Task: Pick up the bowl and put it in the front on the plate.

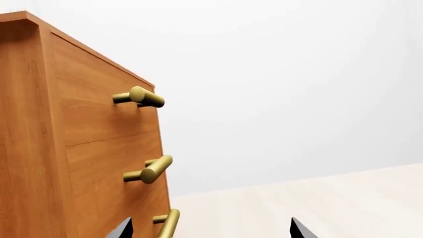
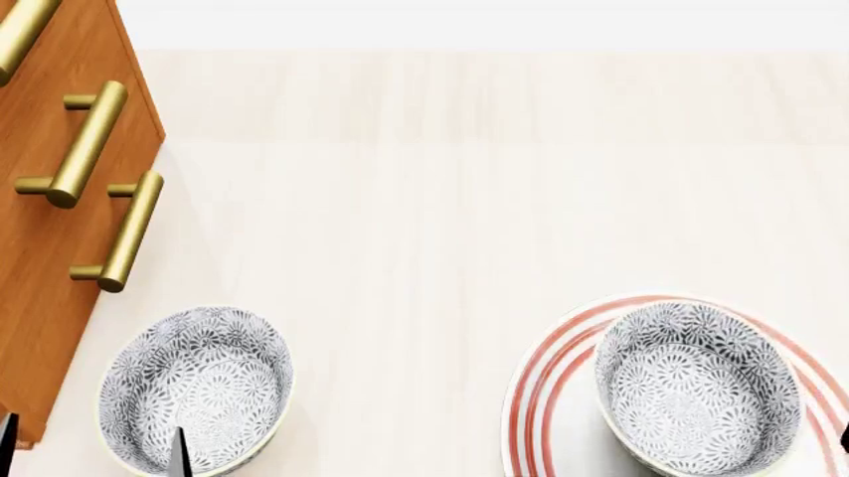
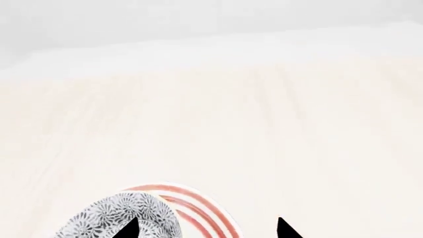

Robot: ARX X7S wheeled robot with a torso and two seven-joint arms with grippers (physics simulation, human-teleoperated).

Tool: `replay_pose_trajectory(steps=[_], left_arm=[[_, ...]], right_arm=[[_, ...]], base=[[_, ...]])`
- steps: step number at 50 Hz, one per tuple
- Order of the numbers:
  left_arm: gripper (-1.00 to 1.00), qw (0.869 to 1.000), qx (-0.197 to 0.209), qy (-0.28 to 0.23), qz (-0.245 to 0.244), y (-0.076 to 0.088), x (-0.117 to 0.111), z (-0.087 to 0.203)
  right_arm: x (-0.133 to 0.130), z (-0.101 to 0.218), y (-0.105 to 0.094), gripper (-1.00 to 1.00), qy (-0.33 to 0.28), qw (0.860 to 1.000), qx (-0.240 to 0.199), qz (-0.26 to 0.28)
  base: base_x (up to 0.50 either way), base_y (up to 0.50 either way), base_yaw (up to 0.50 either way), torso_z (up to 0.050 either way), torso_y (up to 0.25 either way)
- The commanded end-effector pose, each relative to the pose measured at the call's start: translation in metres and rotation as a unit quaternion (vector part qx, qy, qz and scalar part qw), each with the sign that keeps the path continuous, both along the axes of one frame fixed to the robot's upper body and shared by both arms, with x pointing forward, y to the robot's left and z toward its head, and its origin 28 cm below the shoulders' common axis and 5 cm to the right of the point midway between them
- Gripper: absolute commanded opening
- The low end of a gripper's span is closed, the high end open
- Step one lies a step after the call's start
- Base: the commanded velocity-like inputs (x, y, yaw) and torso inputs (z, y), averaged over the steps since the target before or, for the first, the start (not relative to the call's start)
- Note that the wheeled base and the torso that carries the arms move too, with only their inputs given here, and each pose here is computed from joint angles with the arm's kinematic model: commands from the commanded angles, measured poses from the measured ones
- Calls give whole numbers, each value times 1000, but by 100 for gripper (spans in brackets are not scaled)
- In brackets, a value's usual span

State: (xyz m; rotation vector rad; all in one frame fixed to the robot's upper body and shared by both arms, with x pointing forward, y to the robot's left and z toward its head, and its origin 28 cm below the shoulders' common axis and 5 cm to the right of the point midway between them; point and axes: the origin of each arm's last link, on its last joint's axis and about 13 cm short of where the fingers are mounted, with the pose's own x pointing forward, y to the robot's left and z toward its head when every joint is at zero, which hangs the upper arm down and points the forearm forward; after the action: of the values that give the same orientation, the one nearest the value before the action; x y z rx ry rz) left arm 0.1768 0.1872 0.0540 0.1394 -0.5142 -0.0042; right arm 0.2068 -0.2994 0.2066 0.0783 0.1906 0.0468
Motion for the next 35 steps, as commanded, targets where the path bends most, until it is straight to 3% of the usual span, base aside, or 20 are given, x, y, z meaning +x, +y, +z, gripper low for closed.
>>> replay_pose_trajectory(steps=[1, 5, 7, 8, 10, 12, 13, 15, 16, 18, 19, 23, 26, 35], left_arm=[[100, 1000, -2, -13, 8, 2, 1, 7], [100, 999, -5, -29, 20, 5, 2, 12], [100, 999, -9, -45, 30, 7, 2, 17], [100, 998, -10, -52, 33, 8, 2, 20], [100, 998, -11, -57, 34, 9, 1, 22], [100, 997, -9, -63, 34, 10, -2, 23], [100, 997, -9, -63, 34, 11, -2, 23], [100, 997, -8, -66, 36, 11, -3, 24], [100, 997, -9, -66, 37, 12, -3, 24], [100, 997, -9, -69, 38, 12, -4, 24], [100, 997, -8, -72, 39, 12, -5, 24], [100, 996, -6, -82, 43, 15, -8, 26], [100, 995, -4, -90, 49, 17, -9, 28], [100, 989, 3, -129, 72, 29, -13, 37]], right_arm=[[-20, -18, 22, 100, -120, 991, -15, 65], [-40, -32, 31, 100, -191, 978, 31, 81], [-43, -21, 43, 100, -263, 961, 27, 77], [-47, -20, 51, 100, -280, 957, 0, 75], [-46, -29, 58, 100, -257, 962, 23, 88], [-33, -49, 68, 100, -274, 954, 11, 121], [-33, -56, 73, 100, -281, 948, 21, 146], [-39, -66, 75, 100, -287, 947, 33, 140], [-44, -76, 82, 100, -301, 939, 42, 162], [-58, -87, 75, 100, -304, 944, 37, 126], [-67, -91, 73, 100, -303, 943, 61, 120], [-70, -93, 72, 100, -342, 933, 60, 98], [-71, -93, 74, 100, -361, 926, 57, 96], [-72, -100, 77, 100, -365, 924, 62, 98]], base=[[0, 0, 0, 0, 0], [0, 0, 0, 0, 0], [0, 0, 0, 0, 0], [0, 0, 0, 0, 0], [0, 0, 0, 0, 0], [0, 0, 0, 0, 0], [0, 0, 0, 0, 0], [0, 0, 0, 0, 0], [0, 0, 0, 0, 0], [0, 0, 0, 0, 0], [0, 0, 0, 0, 0], [0, 0, 0, 0, 0], [0, 0, 0, 0, 0], [0, 0, 0, 0, 0]])
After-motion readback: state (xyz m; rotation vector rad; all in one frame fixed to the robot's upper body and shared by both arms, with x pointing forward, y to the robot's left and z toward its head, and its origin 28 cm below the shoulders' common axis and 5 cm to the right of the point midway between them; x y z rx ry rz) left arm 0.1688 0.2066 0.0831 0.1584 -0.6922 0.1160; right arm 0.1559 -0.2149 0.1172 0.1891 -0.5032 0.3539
